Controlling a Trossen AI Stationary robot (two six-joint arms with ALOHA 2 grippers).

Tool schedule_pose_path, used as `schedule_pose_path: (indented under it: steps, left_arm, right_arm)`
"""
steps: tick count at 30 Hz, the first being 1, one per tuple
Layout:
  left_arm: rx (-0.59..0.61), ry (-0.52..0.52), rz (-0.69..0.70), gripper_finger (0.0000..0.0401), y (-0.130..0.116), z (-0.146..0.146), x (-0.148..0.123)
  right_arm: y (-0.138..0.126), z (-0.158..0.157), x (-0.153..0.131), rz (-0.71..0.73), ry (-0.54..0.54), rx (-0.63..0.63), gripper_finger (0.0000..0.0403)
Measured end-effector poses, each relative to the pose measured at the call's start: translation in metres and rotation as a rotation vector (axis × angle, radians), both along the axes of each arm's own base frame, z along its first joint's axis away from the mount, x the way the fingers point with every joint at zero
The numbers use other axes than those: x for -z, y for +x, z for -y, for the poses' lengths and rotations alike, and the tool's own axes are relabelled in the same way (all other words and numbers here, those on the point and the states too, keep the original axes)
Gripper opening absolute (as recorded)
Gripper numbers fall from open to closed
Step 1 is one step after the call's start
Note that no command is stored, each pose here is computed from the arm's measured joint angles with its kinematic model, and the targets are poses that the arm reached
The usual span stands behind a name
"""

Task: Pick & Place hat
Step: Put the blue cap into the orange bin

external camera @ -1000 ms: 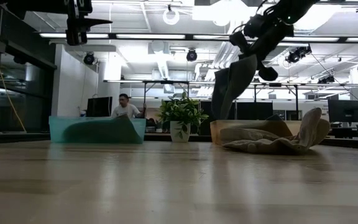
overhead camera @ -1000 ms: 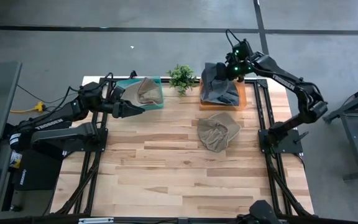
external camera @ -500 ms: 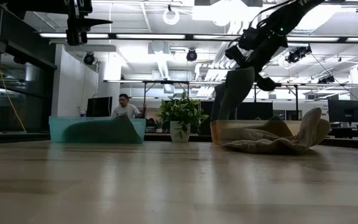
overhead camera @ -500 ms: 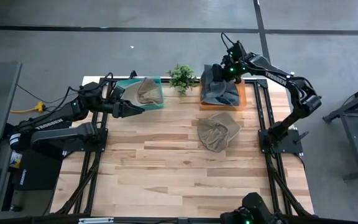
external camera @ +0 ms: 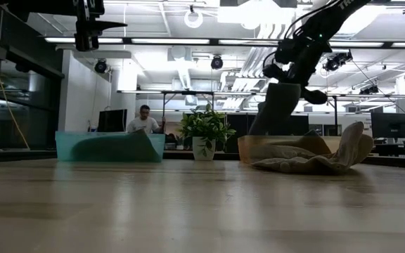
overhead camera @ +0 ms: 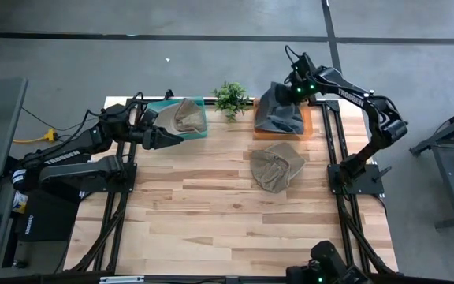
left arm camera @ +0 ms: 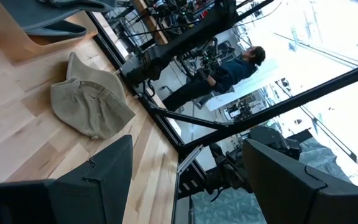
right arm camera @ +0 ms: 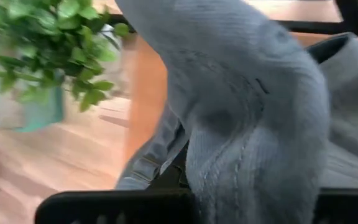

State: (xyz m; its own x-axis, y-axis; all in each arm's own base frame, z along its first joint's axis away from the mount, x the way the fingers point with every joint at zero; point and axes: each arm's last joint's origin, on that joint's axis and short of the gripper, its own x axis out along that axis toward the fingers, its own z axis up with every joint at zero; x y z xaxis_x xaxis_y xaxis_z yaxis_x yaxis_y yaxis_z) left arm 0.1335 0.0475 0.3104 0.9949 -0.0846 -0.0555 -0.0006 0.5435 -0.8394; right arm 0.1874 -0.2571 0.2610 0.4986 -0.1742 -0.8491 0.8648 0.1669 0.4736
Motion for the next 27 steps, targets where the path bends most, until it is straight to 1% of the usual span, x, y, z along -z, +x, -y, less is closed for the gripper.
schedule_pose_path:
  steps: [8,12,18,27]
  left_arm:
    - [-0.009,-0.004,-0.008,0.0264,0.0000,-0.0003,0.0008]
    - [-0.020,-0.010,-0.008,0.0264,0.0001,-0.0006,0.0008]
    - [-0.024,-0.010,-0.008,0.0264,0.0001,-0.0007,0.0008]
    - [-0.026,-0.013,-0.009,0.0264,0.0001,-0.0008,0.0008]
  right_arm:
    - [-0.0025,0.0008,0.0012,-0.090,-0.066,-0.010,0.0000]
    - [-0.0045,0.0003,0.0022,-0.144,-0.081,0.006,0.0001]
    - [-0.0043,0.0002,0.0022,-0.144,-0.086,-0.012,0.0012]
    - [-0.0041,0.0000,0.0021,-0.138,-0.083,-0.015,0.0016]
